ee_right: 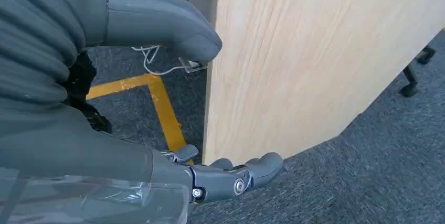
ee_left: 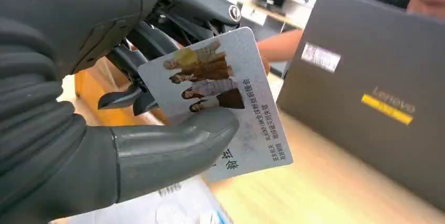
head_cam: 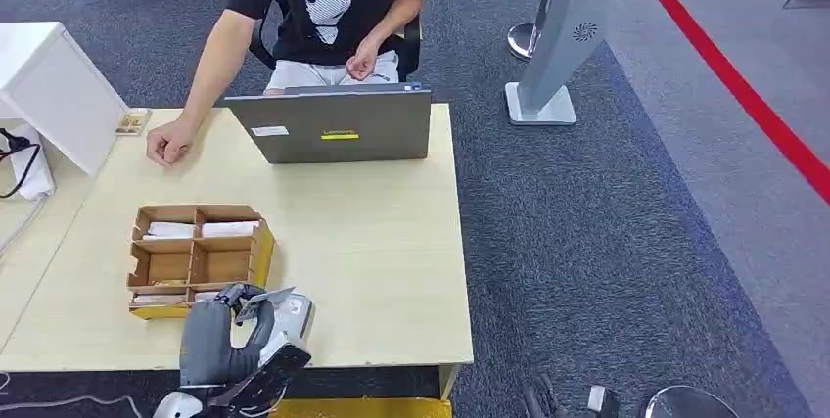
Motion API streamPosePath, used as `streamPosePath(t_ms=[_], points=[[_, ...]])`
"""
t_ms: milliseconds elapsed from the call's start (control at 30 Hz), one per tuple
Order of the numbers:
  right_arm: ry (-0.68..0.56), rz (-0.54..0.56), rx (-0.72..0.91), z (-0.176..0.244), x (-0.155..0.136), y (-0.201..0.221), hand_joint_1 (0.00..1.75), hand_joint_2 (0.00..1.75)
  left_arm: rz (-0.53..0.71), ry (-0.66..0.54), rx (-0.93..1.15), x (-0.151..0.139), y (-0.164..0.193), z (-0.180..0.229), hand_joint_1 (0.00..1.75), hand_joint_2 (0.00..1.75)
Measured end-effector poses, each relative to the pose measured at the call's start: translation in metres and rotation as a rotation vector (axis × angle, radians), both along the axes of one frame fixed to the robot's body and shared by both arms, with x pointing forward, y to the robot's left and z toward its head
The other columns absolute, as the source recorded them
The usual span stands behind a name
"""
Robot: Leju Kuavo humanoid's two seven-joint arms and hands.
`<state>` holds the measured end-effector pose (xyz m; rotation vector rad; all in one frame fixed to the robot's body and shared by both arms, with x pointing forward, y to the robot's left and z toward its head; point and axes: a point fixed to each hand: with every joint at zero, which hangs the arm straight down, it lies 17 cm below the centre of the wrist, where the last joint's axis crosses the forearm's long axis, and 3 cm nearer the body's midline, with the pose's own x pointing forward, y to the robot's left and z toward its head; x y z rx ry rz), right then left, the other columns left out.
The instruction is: Pass the card to the sensor for recognition and then transmit it.
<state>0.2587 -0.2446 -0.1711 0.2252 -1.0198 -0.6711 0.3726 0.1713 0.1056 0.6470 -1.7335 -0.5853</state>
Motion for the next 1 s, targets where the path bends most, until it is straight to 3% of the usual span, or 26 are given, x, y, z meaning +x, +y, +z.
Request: streamPosePath(t_ms=[667,1000], points=[[0.001,0.004,-0.003,0.0,0.001,-0.001,0.0,1.75,-0.021,0.091,-0.004,0.0,-0.01,-0.035,1.75,1.75],[-0.007,-0.018,0.001,0.001,0.0,-0.007,0.0,1.75,0.064,0.163,0.056,-0.007,0.021,-0.064,1.75,1.75]])
